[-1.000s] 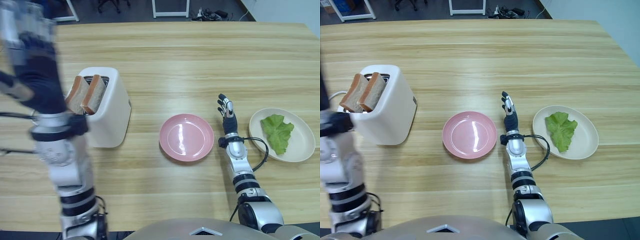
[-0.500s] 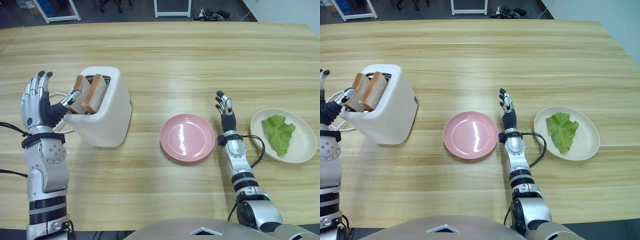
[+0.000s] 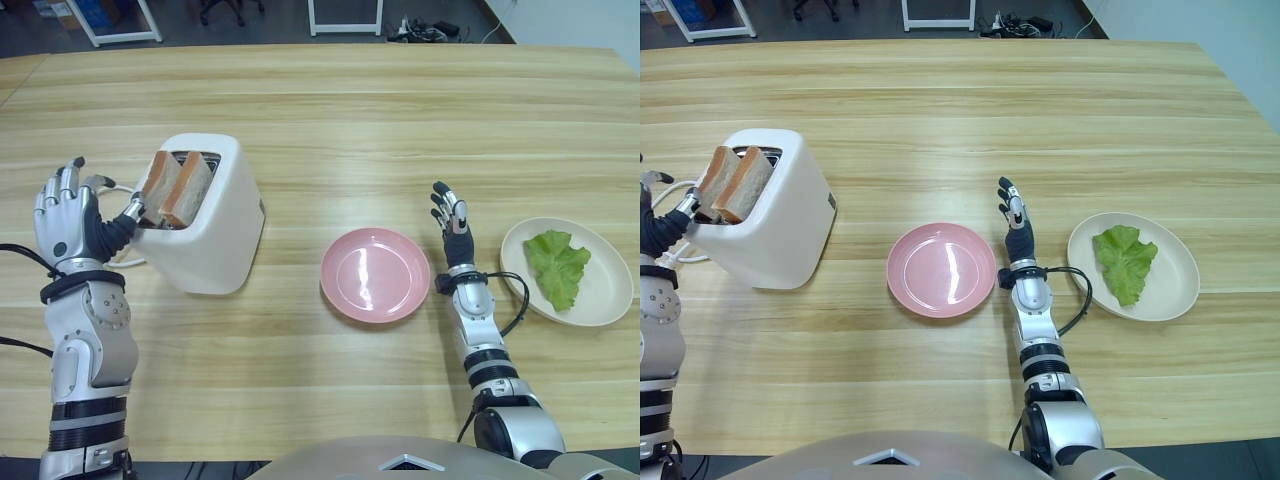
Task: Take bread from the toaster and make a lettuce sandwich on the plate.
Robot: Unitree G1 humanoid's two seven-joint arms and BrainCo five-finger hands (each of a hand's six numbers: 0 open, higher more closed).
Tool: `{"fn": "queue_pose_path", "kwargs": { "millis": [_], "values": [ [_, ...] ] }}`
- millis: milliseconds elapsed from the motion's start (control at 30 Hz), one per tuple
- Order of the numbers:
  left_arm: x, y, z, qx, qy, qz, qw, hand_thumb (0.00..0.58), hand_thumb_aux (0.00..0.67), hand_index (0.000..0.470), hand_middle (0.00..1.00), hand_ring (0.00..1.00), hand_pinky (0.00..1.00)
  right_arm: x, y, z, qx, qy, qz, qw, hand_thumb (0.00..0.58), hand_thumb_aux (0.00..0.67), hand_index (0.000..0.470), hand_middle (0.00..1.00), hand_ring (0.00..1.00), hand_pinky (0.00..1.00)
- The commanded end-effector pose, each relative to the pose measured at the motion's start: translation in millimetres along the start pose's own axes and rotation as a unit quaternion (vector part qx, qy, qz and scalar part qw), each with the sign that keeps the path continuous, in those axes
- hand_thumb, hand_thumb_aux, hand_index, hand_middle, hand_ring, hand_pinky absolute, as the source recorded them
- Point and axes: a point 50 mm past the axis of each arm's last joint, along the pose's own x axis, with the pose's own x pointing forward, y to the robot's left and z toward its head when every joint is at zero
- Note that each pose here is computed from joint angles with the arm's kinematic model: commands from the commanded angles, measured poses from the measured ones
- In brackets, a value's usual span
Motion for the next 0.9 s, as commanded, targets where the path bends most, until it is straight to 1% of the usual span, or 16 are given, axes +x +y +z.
{"fn": "queue_pose_path", "kwargs": {
  "millis": [33, 67, 100, 133, 267, 333, 367, 400, 433, 467, 500, 733, 767, 800, 833, 900],
  "values": [
    [-7, -17, 2, -0.011, -0.009, -0.040, 0.999, 0.452, 0.355, 0.249, 0.00, 0.00, 0.00, -4, -3, -5, 0.003, 0.016, -0.007, 1.000, 0.000, 0.000, 0.000, 0.00, 0.00, 0.00],
    [-7, -15, 4, -0.015, -0.014, -0.032, 0.999, 0.436, 0.336, 0.236, 0.00, 0.00, 0.00, -4, -3, -5, 0.003, 0.017, -0.007, 1.000, 0.000, 0.000, 0.000, 0.00, 0.00, 0.00],
    [-7, -12, 4, -0.018, -0.016, -0.026, 0.999, 0.291, 0.197, 0.138, 0.00, 0.00, 0.00, -4, -3, -5, 0.003, 0.017, -0.008, 1.000, 0.000, 0.000, 0.000, 0.00, 0.00, 0.00],
    [-7, -11, 4, -0.018, -0.016, -0.020, 1.000, 0.201, 0.129, 0.090, 0.00, 0.00, 0.00, -4, -3, -6, 0.004, 0.018, -0.009, 1.000, 0.000, 0.000, 0.000, 0.00, 0.00, 0.00],
    [-6, -7, 1, -0.018, -0.013, -0.008, 1.000, 0.087, 0.053, 0.037, 0.00, 0.00, 0.00, -4, -2, -7, 0.005, 0.022, -0.009, 1.000, 0.000, 0.000, 0.000, 0.00, 0.00, 0.00],
    [-6, -7, 0, -0.017, -0.011, -0.008, 1.000, 0.112, 0.068, 0.048, 0.00, 0.00, 0.00, -4, -2, -7, 0.005, 0.023, -0.009, 1.000, 0.000, 0.000, 0.000, 0.00, 0.00, 0.00],
    [-6, -8, -1, -0.016, -0.010, -0.011, 1.000, 0.144, 0.089, 0.063, 0.00, 0.00, 0.00, -4, -2, -7, 0.004, 0.023, -0.010, 1.000, 0.000, 0.000, 0.000, 0.00, 0.00, 0.00],
    [-6, -9, -1, -0.016, -0.009, -0.016, 1.000, 0.360, 0.257, 0.181, 0.00, 0.00, 0.00, -4, -2, -7, 0.004, 0.023, -0.010, 1.000, 0.000, 0.000, 0.000, 0.00, 0.00, 0.00],
    [-6, -11, -1, -0.018, -0.009, -0.020, 1.000, 0.527, 0.468, 0.328, 0.00, 0.00, 0.00, -4, -2, -7, 0.005, 0.024, -0.010, 1.000, 0.000, 0.000, 0.000, 0.00, 0.00, 0.00],
    [-7, -12, -2, -0.021, -0.008, -0.025, 0.999, 0.577, 0.620, 0.435, 0.00, 0.00, 0.00, -4, -2, -7, 0.005, 0.024, -0.010, 1.000, 0.000, 0.000, 0.000, 0.00, 0.00, 0.00],
    [-7, -14, -1, -0.026, -0.008, -0.030, 0.999, 0.580, 0.670, 0.470, 0.00, 0.00, 0.00, -4, -2, -7, 0.005, 0.024, -0.011, 1.000, 0.000, 0.000, 0.000, 0.00, 0.00, 0.00],
    [-8, -12, 7, -0.058, -0.035, -0.024, 0.997, 0.580, 0.670, 0.470, 0.00, 0.00, 0.00, -6, -3, -9, 0.005, 0.028, -0.013, 1.000, 0.000, 0.000, 0.000, 0.00, 0.00, 0.00],
    [-7, -9, 10, -0.068, -0.044, -0.005, 0.997, 0.580, 0.670, 0.470, 0.06, 0.06, 0.06, -6, -3, -9, 0.005, 0.029, -0.013, 0.999, 0.000, 0.000, 0.000, 0.00, 0.00, 0.00],
    [-6, -5, 13, -0.079, -0.049, 0.016, 0.996, 0.580, 0.670, 0.470, 0.81, 0.81, 0.81, -6, -2, -9, 0.005, 0.030, -0.013, 0.999, 0.000, 0.000, 0.000, 0.00, 0.00, 0.00],
    [-6, -1, 15, -0.089, -0.055, 0.037, 0.994, 0.580, 0.670, 0.470, 1.00, 1.00, 1.00, -6, -2, -10, 0.005, 0.031, -0.014, 0.999, 0.000, 0.000, 0.000, 0.00, 0.00, 0.00],
    [-5, 15, 24, -0.133, -0.085, 0.103, 0.982, 0.580, 0.670, 0.470, 1.00, 1.00, 1.00, -6, -2, -10, 0.004, 0.032, -0.014, 0.999, 0.000, 0.000, 0.000, 0.00, 0.00, 0.00]
  ]
}}
